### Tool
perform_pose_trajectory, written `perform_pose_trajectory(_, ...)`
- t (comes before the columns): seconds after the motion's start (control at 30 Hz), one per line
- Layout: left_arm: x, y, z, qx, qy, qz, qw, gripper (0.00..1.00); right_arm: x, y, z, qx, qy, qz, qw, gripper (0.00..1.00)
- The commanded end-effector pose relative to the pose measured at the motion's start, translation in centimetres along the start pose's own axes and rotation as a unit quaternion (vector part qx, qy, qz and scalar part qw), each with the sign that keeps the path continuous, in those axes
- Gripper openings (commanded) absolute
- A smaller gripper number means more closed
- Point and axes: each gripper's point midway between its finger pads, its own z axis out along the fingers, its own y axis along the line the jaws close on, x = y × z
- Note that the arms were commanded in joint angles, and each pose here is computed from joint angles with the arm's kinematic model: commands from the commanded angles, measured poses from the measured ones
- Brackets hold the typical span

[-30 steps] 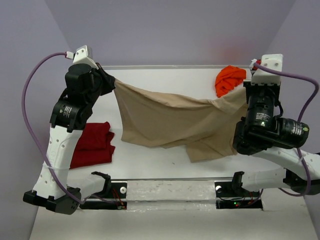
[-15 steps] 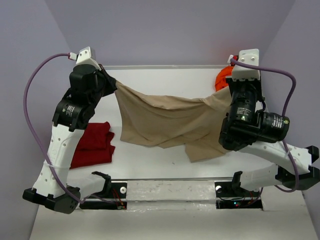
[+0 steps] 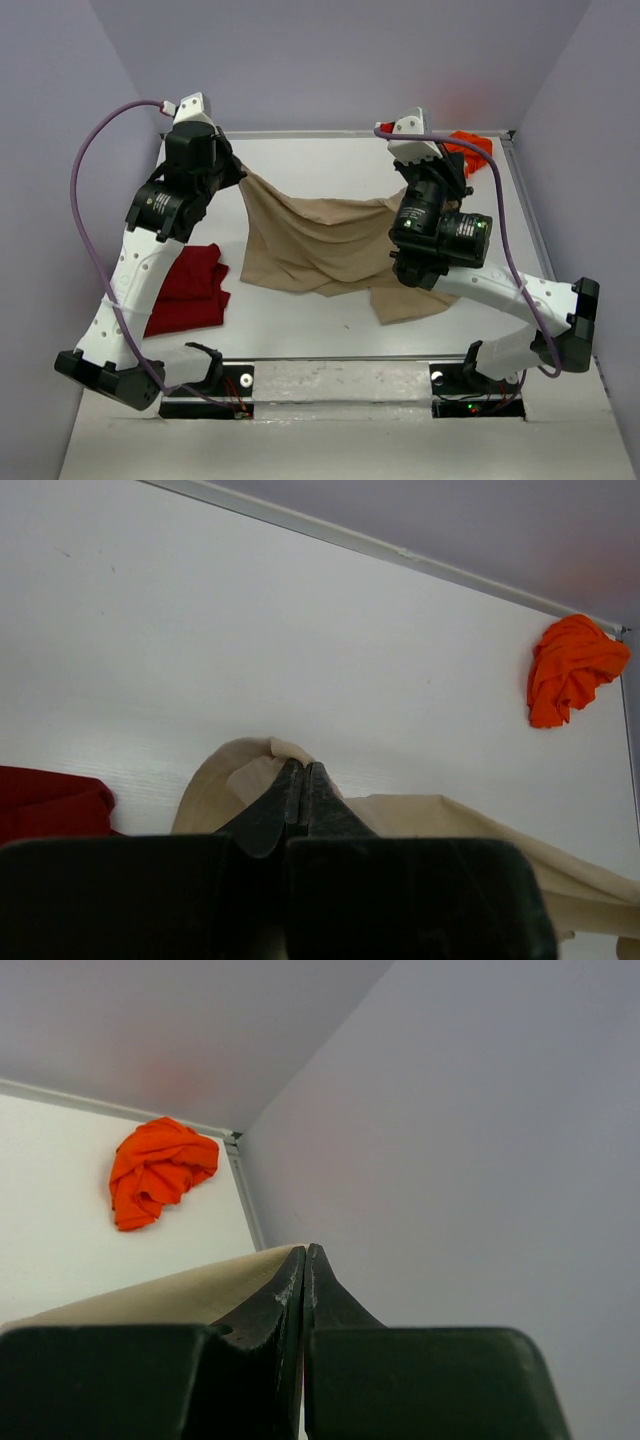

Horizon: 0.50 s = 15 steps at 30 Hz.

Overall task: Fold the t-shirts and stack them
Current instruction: Flatten out the tshirt

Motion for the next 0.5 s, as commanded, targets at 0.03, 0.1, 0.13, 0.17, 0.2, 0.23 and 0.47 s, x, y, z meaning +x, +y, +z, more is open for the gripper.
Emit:
perform_pose_trajectory(0.03,-1.9,-0.6,-1.0,0.011,-0.037,0.004,0.999,0.00,4.2,-3.5,-0.2,0.002,0.013,0.040,0.999,0.00)
perform_pose_trajectory(0.1,-1.7,-0.5,-0.8,0.007,-0.035,0.006,0.999,0.00,5.0,-2.5,-0.2,0.000,0.014,0.019,1.000,0.00)
perform_pose_trajectory(0.13,-1.5,-0.3,-0.6,0.003,-0.031,0.007,0.999,0.00,5.0,-2.6,-0.3,-0.002,0.017,0.025,1.000,0.00)
perform_pose_trajectory(0.17,-1.5,-0.4,-0.6,0.003,-0.031,0.007,0.999,0.00,5.1,-2.8,-0.3,-0.007,0.022,0.035,0.999,0.00)
perform_pose_trajectory(0.2,-1.4,-0.4,-0.6,0.004,-0.030,0.007,1.000,0.00,4.9,-3.0,-0.3,-0.007,0.023,0.042,0.999,0.00)
perform_pose_trajectory(0.23,-1.2,-0.4,-0.5,0.004,-0.028,0.008,1.000,0.00,4.8,-3.3,-0.3,-0.006,0.021,0.045,0.999,0.00)
perform_pose_trajectory(0.47,-0.3,0.3,1.1,-0.026,-0.013,0.016,0.999,0.00,4.0,-5.7,0.4,0.025,0.012,0.073,0.997,0.00)
